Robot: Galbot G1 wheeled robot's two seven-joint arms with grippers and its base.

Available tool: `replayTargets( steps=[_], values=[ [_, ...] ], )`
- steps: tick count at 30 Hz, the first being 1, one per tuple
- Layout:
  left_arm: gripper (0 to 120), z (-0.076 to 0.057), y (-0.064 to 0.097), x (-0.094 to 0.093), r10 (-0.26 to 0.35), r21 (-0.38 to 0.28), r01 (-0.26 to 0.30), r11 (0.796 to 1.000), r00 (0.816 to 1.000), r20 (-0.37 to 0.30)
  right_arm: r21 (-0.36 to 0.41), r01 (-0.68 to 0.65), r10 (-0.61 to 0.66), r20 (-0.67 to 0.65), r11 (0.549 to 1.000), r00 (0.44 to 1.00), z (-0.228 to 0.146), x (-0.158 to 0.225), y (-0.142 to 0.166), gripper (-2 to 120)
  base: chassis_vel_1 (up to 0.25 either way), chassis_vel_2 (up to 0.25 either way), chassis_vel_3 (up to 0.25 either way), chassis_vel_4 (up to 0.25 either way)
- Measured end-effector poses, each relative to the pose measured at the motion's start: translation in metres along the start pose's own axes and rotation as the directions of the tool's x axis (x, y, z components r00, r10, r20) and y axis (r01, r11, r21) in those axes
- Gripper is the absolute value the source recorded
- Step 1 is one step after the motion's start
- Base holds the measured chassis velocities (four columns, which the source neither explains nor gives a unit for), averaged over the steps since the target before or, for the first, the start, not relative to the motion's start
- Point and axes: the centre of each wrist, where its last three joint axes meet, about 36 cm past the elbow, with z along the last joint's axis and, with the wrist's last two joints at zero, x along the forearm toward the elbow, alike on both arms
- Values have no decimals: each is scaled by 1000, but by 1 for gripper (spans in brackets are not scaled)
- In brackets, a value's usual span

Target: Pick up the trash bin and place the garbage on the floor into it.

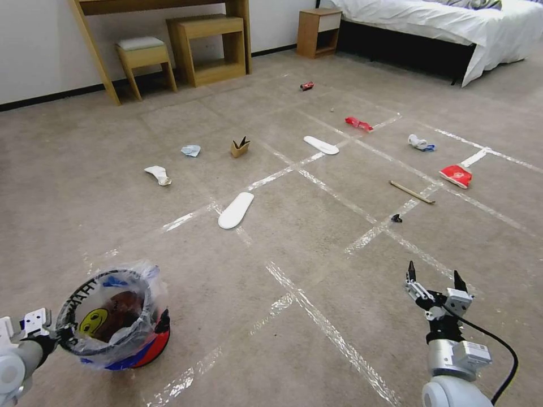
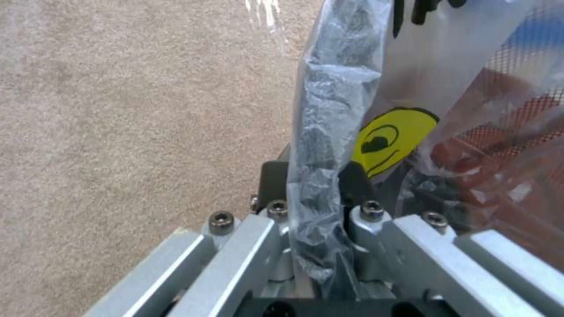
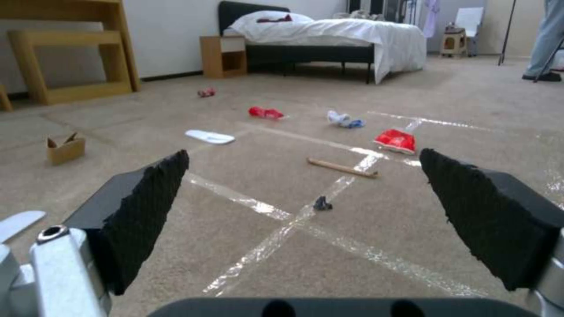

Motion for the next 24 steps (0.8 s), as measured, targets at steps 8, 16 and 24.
replayTargets(
  steps=[8, 16, 24],
  values=[
    [4, 5, 0, -2, 4, -6, -4, 1000, 1000, 5, 2, 1, -1, -2, 1000, 1000, 1, 0, -1, 100, 0, 0, 0, 0],
    [4, 13, -2, 2, 19, 3, -19, 1000, 999, 34, 2, 3, -3, -2, 1000, 1000, 1, 1, 0, 100, 0, 0, 0, 0],
    [3, 13, -7, 8, 44, 32, -46, 998, 997, 67, 9, 5, -5, -3, 1000, 1000, -1, 0, -3, 100, 0, 0, 0, 0]
  ],
)
